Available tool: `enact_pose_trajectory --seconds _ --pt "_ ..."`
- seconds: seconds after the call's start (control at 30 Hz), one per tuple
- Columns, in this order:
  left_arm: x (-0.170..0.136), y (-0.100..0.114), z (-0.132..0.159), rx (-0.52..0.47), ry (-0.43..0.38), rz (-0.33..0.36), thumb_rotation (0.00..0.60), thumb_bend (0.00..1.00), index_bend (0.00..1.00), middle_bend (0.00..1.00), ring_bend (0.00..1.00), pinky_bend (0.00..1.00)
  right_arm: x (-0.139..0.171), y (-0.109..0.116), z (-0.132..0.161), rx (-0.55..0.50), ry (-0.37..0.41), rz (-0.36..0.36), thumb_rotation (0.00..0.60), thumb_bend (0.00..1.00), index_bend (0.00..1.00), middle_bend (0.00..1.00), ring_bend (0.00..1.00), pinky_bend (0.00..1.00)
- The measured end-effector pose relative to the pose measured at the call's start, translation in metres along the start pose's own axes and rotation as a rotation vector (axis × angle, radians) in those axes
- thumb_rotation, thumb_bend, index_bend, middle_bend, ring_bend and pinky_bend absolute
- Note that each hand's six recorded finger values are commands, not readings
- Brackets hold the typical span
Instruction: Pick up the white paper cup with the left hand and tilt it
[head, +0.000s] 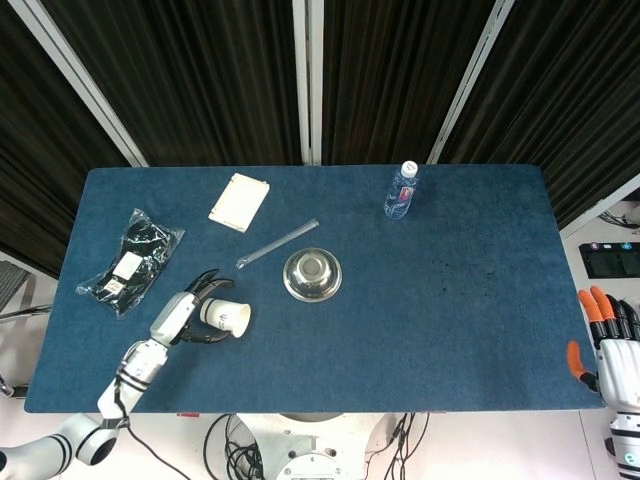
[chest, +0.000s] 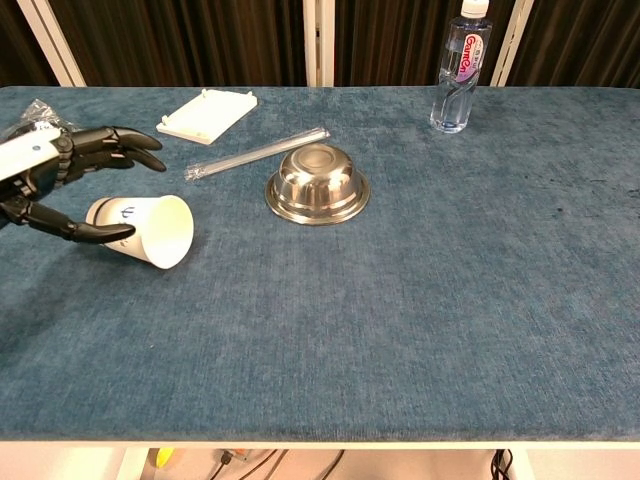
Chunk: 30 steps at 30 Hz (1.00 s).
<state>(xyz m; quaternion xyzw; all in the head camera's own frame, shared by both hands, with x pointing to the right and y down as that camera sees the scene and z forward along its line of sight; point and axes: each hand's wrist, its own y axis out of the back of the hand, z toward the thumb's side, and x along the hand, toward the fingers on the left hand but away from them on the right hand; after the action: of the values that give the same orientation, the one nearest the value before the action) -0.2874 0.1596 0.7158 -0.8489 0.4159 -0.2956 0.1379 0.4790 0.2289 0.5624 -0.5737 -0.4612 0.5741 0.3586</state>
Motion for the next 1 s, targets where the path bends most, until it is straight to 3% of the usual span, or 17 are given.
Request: enact_pose_trajectory --seconds 0.23,0.53,0.67,0.83,1.0 --pt "-0.006 0.009 0.018 0.325 0.005 -0.078 0.6 0.17 0.11 0.11 0.0 0.0 -0.001 -0.002 0.002 0.0 0.003 -0.001 0.6 0.48 0.0 0.0 0.0 0.0" --pt "-0.002 -0.011 0.039 0.711 0.03 -0.202 0.6 0.17 0.11 0.11 0.0 0.0 -0.001 -0.002 0.001 0.006 -0.001 -0.003 0.6 0.48 0.0 0.0 0.0 0.0" --pt "0.006 -0.021 0.041 0.78 0.036 -0.231 0.6 0.17 0.12 0.11 0.0 0.0 -0.001 -0.001 -0.003 0.014 -0.011 -0.008 0.6 0.48 0.0 0.0 0.0 0.0" --pt "0.017 -0.023 0.043 0.814 0.037 -0.218 0.6 0.17 0.13 0.15 0.0 0.0 -0.003 -0.003 -0.006 0.05 -0.025 -0.018 0.6 0.48 0.0 0.0 0.0 0.0" --pt "0.018 -0.024 0.042 0.818 0.047 -0.227 0.6 0.17 0.23 0.21 0.0 0.0 -0.003 -0.005 -0.008 0.044 -0.03 -0.016 0.6 0.48 0.0 0.0 0.0 0.0"
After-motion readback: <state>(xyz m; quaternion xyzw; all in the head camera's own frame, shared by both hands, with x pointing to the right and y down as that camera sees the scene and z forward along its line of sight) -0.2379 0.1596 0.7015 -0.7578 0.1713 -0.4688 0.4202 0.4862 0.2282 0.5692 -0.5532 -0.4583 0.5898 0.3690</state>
